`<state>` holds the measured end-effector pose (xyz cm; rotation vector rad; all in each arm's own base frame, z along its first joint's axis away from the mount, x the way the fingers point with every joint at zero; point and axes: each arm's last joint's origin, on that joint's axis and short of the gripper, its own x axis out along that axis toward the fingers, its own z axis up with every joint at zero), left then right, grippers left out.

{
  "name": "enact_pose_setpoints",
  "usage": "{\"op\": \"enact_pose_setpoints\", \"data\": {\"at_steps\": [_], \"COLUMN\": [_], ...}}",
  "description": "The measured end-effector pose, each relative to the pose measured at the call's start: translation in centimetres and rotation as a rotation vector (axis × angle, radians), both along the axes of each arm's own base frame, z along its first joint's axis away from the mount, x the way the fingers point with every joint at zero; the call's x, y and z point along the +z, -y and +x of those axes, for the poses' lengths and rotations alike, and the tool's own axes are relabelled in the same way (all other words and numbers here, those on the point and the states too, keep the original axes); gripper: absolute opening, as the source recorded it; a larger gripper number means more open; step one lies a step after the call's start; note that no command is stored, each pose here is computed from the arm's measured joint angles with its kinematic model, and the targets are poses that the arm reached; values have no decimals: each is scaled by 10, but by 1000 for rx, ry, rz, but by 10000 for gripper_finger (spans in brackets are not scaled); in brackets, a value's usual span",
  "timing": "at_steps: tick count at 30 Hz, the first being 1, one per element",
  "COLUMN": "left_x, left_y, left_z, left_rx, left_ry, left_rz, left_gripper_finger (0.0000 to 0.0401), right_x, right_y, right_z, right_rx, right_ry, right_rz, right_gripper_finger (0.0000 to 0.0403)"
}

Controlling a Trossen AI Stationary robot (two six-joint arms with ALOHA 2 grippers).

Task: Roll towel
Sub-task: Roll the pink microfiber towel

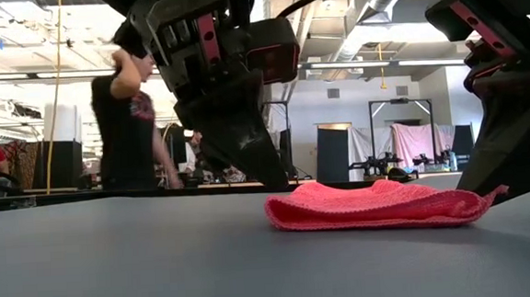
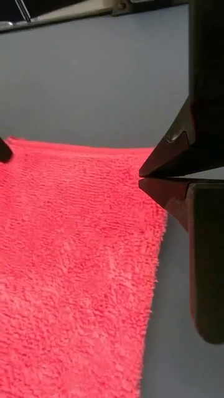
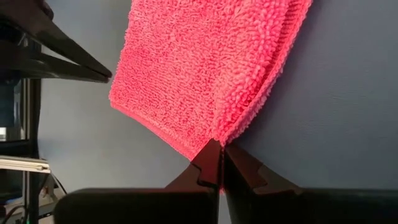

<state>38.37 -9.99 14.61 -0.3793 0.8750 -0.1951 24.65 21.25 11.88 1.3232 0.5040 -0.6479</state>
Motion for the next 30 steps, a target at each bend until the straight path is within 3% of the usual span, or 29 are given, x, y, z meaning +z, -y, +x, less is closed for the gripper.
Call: {"op": "enact_pose_setpoints", "data": {"at_steps": [10,20,26,30], "left_x": [-32,-38,-38,-38], "left_y": [7,11,11,11], "left_z": [7,5,5,5], "left_rx": [17,27,16,14], "left_ry": [-89,-126,-141,-141], "left_rz": [-163,-160,-166,-167], "left_gripper_finger": [0,0,0,0], "right_x": [1,14,33,37], "right_y": [-1,-4,7,13], "right_z": [1,-3,-24,-26], "right_rx": [0,39,21,57], "right_ry": [8,35,-49,-137], "right_rz": [7,20,-41,-19], "right_gripper_finger": [36,36,36,36]}}
